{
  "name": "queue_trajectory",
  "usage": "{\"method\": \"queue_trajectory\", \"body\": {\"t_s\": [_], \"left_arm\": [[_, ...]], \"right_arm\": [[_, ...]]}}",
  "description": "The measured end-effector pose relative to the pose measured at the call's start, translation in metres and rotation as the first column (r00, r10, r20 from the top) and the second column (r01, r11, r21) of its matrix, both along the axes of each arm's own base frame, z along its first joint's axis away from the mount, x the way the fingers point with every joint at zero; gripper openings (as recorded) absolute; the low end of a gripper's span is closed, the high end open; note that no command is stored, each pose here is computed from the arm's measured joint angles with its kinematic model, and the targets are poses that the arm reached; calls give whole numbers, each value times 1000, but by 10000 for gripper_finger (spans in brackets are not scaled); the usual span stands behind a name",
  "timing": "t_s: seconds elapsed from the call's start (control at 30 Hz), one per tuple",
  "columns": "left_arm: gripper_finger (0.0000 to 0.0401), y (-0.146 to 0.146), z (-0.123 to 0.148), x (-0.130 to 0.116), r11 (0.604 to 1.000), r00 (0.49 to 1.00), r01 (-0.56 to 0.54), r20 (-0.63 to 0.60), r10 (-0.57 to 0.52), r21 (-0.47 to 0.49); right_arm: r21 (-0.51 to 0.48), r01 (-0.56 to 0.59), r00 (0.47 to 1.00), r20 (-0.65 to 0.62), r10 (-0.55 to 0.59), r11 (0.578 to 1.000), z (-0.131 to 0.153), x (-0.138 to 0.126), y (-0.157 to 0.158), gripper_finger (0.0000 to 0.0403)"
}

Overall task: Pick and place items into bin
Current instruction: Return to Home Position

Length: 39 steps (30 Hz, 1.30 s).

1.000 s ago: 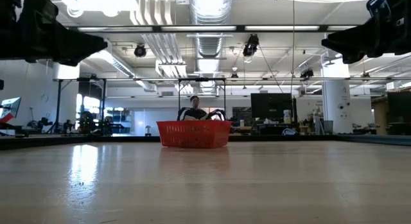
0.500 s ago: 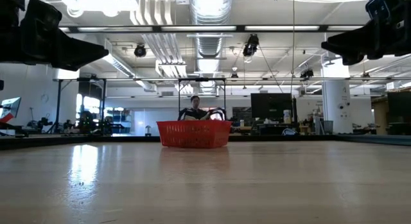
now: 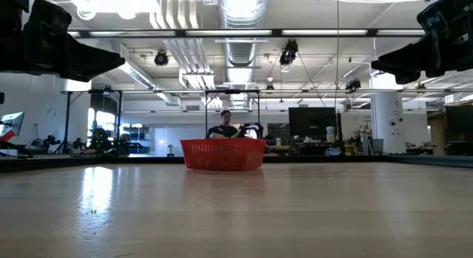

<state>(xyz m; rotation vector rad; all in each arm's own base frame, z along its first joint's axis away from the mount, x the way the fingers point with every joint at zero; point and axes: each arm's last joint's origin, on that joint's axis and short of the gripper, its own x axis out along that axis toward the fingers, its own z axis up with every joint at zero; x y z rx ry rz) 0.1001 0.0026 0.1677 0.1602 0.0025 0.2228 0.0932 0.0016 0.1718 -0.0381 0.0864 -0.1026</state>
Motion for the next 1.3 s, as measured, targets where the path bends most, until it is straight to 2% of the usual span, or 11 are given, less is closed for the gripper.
{"method": "queue_trajectory", "body": {"t_s": [0.6, 0.77, 0.83, 1.3], "left_arm": [[141, 0, 0, 0, 1000, 1000, -6, -1, 6, 1], [141, 5, -2, 0, 981, 981, -192, -20, 193, 4], [141, 6, -2, 0, 974, 973, -227, -28, 227, 6], [141, 6, -4, 2, 978, 977, -208, -55, 208, 12]], "right_arm": [[2, 0, 1000, 1, 0, 1000, 0, 0, 0, 123], [2, 0, 1000, 1, 0, 1000, 0, 0, 0, 123], [2, 0, 1000, 1, 0, 1000, 0, 0, 0, 123], [2, 0, 1000, 1, 0, 1000, 0, 0, 0, 123]]}}
